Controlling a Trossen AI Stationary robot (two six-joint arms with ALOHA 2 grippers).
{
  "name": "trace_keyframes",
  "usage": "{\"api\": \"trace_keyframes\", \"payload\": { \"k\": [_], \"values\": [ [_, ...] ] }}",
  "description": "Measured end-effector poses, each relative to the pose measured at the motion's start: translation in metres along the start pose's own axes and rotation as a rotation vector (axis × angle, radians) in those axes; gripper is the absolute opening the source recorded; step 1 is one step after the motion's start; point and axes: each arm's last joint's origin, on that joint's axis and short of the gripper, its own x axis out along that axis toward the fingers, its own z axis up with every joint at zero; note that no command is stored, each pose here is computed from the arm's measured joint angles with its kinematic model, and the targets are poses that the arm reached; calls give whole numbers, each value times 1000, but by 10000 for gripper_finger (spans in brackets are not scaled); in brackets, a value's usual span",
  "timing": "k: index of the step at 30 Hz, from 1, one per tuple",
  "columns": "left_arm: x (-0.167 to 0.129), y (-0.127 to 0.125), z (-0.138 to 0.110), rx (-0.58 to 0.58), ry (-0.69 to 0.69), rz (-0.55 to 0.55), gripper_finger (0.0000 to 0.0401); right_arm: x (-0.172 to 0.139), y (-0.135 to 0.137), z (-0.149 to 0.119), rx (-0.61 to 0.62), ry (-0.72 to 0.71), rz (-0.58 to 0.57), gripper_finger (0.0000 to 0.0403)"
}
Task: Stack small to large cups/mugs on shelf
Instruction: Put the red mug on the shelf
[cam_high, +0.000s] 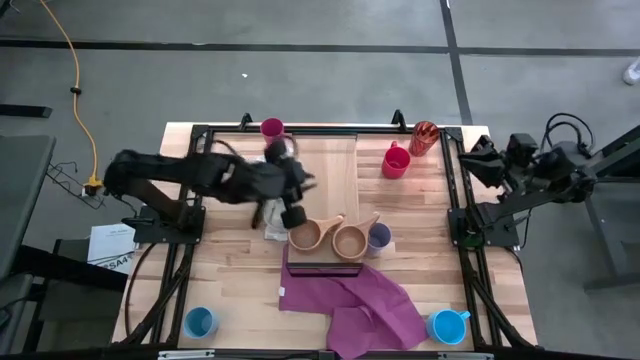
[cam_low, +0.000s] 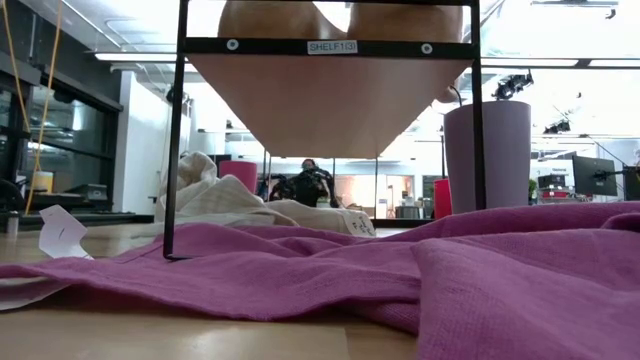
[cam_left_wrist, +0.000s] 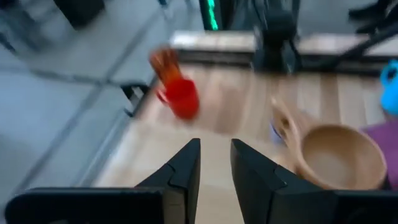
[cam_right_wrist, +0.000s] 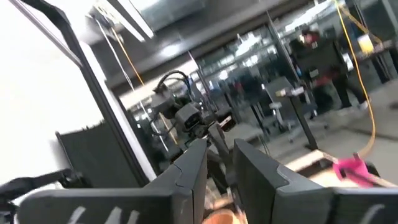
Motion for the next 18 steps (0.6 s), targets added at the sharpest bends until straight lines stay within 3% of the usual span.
{"api": "trace_keyframes", "payload": {
  "k": [10,18],
  "values": [
    [-83,50,19,-36,-315,55,78,-2,6,20,-58,-195,62,73],
    [-140,84,16,-24,-488,54,78,-5,10,33,-126,-342,79,73]
  ]
}}
